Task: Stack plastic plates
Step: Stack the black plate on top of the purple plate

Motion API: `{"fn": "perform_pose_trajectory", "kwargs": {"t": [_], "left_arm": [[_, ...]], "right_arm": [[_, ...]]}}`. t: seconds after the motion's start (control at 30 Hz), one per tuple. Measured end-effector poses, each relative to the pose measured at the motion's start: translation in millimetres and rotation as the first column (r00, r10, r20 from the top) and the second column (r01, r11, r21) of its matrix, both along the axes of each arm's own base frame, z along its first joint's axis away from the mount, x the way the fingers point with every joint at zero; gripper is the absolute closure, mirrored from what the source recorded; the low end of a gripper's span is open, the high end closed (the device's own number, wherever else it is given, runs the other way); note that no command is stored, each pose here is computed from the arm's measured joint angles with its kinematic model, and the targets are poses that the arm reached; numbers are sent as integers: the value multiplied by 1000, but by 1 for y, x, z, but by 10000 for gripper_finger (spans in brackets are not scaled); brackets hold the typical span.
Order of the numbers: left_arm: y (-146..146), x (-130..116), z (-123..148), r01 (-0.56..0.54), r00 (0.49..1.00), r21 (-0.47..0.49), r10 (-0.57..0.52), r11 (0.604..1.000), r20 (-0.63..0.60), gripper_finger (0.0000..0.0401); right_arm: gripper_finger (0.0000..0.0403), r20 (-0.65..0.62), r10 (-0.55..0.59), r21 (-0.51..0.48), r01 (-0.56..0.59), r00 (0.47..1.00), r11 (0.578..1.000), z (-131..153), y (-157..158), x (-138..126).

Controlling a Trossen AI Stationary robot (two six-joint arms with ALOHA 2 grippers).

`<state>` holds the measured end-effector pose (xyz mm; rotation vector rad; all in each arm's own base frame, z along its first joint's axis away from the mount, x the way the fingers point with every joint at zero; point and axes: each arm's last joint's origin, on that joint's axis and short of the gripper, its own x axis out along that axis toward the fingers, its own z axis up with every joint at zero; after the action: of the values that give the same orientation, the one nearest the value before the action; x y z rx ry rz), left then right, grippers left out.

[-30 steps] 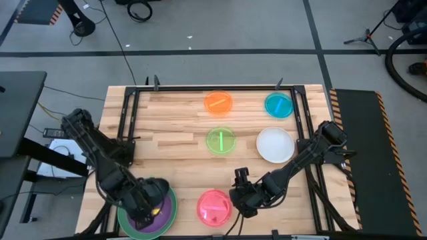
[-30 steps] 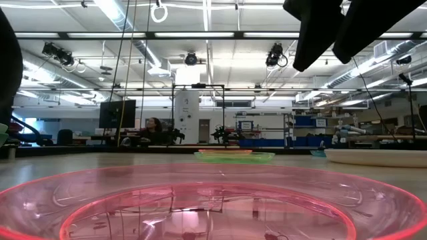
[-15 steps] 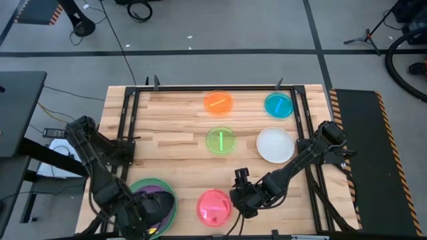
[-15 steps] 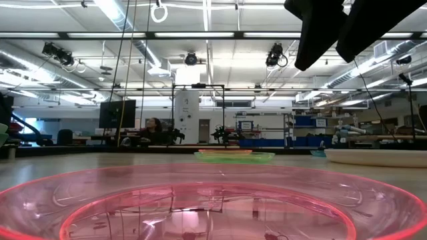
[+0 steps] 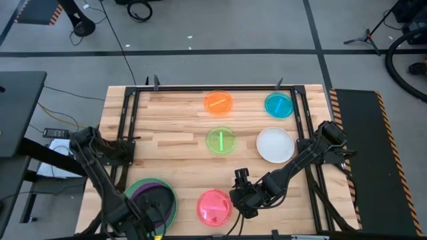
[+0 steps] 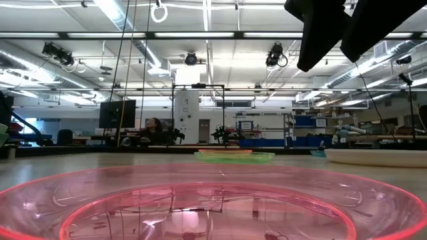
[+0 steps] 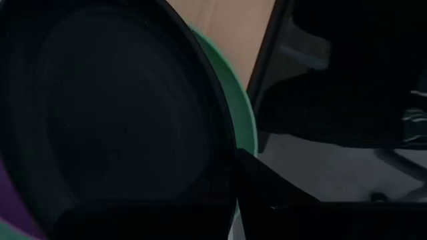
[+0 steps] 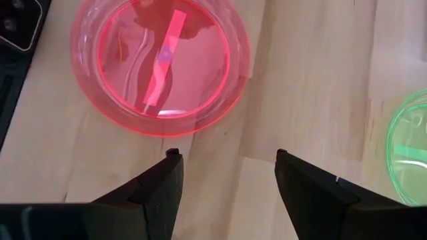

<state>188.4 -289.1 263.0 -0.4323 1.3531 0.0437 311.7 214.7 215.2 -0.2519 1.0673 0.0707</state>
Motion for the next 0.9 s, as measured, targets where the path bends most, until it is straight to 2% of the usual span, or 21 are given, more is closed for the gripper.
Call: {"fn": "perform_pose_trajectory", "kwargs": {"t": [0.13, 0.37, 0.47, 0.57, 0.67, 0.73, 0.83, 0.9], "left_arm": [[-6, -4, -6, 13, 1000, 13, -13, 1000, -12, 385], [-14, -18, -6, -19, 1000, 1, 19, 1000, -23, 385], [-15, -20, -6, -33, 999, 16, 33, 999, 8, 384], [-16, -21, -6, -34, 998, 41, 32, 999, 58, 381], [-16, -21, -6, -40, 996, 52, 35, 998, 80, 373], [-16, -21, -6, -43, 995, 60, 37, 997, 92, 368], [-15, -21, -6, -50, 994, 71, 43, 996, 100, 360], [-15, -21, -6, -55, 994, 71, 48, 996, 101, 355]], "right_arm": [[160, 18, 4, -36, -3, 1000, 999, 0, -1, 0], [164, 64, 98, -232, -81, 993, 969, 2, -2, 0], [165, 51, 104, -284, -86, 993, 955, 2, -2, -3], [165, -21, -4, -237, -1, 1000, 971, -2, -8, -11], [165, -161, -164, -223, 125, 973, 967, -6, -22, -21], [165, -220, -300, -281, 234, 928, 931, -6, -34, -29], [165, -243, -505, -384, 396, 828, 834, -2, -51, -40], [165, -245, -596, -423, 469, 765, 776, -2, -59, -44]]}}
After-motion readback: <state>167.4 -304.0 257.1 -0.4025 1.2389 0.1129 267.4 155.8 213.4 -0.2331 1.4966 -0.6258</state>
